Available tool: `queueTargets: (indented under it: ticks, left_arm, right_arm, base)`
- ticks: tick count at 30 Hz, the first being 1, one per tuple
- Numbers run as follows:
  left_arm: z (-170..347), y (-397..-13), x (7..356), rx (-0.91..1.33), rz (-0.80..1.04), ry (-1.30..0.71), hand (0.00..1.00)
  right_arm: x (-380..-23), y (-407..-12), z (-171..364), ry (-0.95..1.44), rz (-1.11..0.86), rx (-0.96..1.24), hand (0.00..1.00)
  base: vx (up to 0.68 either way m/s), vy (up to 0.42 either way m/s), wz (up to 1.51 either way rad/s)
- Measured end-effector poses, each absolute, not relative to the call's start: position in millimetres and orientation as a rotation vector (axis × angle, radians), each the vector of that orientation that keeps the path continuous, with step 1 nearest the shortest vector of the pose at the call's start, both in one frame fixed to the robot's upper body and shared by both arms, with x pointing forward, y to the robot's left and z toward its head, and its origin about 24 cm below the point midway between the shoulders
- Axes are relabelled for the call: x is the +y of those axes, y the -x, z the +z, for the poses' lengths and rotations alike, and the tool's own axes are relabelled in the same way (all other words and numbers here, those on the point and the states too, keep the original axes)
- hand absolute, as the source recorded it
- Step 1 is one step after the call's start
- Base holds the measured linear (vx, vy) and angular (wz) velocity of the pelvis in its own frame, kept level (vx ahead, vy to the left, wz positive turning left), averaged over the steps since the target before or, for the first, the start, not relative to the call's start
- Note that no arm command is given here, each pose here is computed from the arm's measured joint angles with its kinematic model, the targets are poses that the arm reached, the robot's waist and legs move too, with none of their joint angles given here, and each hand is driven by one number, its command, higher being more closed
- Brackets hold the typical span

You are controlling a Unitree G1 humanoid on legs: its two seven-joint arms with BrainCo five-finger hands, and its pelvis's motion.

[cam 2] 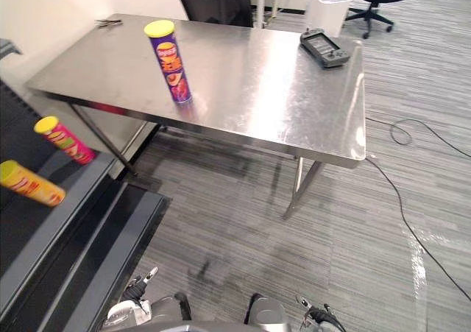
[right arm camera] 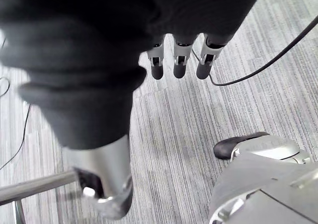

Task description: Put the gum and the chips on the shelf.

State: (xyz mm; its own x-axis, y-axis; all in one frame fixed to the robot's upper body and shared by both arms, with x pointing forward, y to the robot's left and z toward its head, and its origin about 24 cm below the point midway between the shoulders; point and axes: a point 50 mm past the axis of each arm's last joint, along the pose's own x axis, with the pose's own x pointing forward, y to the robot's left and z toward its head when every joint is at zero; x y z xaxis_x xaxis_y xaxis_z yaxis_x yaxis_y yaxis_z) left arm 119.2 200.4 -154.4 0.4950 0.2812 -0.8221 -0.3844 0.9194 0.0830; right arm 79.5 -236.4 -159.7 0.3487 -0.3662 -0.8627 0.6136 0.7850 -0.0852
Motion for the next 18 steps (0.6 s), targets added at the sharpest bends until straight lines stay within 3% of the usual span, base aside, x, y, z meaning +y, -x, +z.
queueTargets:
  ticks: [7,18]
  left_arm:
    - [-152.7,-119.3,211.3,0.973,0.377,0.057,0.00]
    - [-159.0,-99.7,212.2,1.039,0.370,0.030,0.00]
  right_arm:
    - [-213.7,-64.7,-167.2,-0.373,-0.679,1.073,0.00]
    - [-226.5,-58.9,-165.7,-0.440,-0.803,1.041,0.00]
  base:
    - [0.23,0.251,-0.41]
    - [0.13,0.084,-0.29]
